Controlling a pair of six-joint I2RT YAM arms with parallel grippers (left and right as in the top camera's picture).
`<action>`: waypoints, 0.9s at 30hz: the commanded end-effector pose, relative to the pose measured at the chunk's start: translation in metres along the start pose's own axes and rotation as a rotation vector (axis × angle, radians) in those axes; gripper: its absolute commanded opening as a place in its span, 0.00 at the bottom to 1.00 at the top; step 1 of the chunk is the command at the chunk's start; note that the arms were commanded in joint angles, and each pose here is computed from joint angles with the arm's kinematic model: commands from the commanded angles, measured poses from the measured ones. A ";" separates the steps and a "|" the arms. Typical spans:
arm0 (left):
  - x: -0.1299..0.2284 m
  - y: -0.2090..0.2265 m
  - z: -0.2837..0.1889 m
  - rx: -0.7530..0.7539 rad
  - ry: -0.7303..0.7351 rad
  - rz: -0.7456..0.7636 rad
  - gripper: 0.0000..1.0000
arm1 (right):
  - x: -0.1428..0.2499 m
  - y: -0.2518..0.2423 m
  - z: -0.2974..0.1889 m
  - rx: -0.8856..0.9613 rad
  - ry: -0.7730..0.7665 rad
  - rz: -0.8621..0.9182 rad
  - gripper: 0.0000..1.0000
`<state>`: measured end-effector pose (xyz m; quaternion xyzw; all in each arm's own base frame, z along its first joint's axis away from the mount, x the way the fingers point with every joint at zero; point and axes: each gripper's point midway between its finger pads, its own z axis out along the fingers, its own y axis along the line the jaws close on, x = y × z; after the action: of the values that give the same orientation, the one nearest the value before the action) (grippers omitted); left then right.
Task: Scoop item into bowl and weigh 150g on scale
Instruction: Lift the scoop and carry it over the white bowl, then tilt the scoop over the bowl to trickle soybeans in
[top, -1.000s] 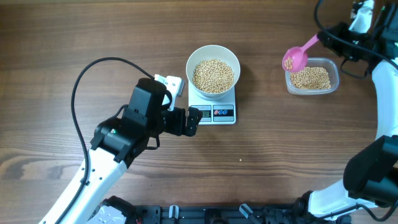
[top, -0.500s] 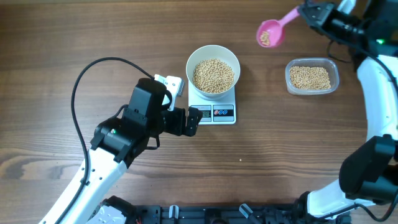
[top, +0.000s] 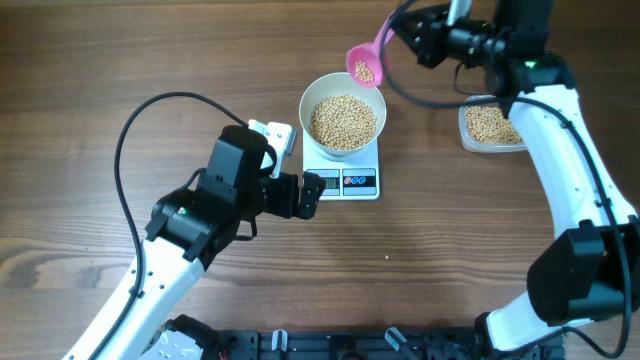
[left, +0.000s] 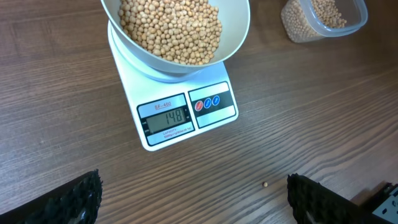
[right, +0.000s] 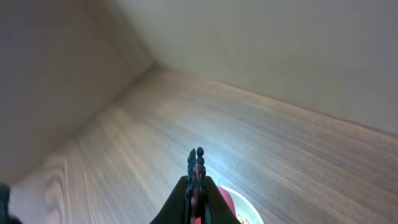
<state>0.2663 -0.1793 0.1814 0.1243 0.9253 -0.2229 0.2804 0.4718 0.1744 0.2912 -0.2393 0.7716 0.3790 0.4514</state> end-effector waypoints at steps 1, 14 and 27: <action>0.001 -0.001 0.002 0.001 0.004 0.009 1.00 | 0.002 0.020 0.006 -0.015 0.022 -0.226 0.04; 0.001 -0.001 0.002 0.001 0.004 0.009 1.00 | 0.020 0.036 0.023 -0.026 0.088 -0.377 0.04; 0.001 -0.001 0.002 0.001 0.004 0.009 1.00 | 0.018 0.045 0.035 0.004 0.087 -0.413 0.04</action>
<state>0.2662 -0.1793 0.1813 0.1243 0.9254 -0.2228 0.2802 0.4522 0.2281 0.2702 -0.4066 0.7312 0.2723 0.4753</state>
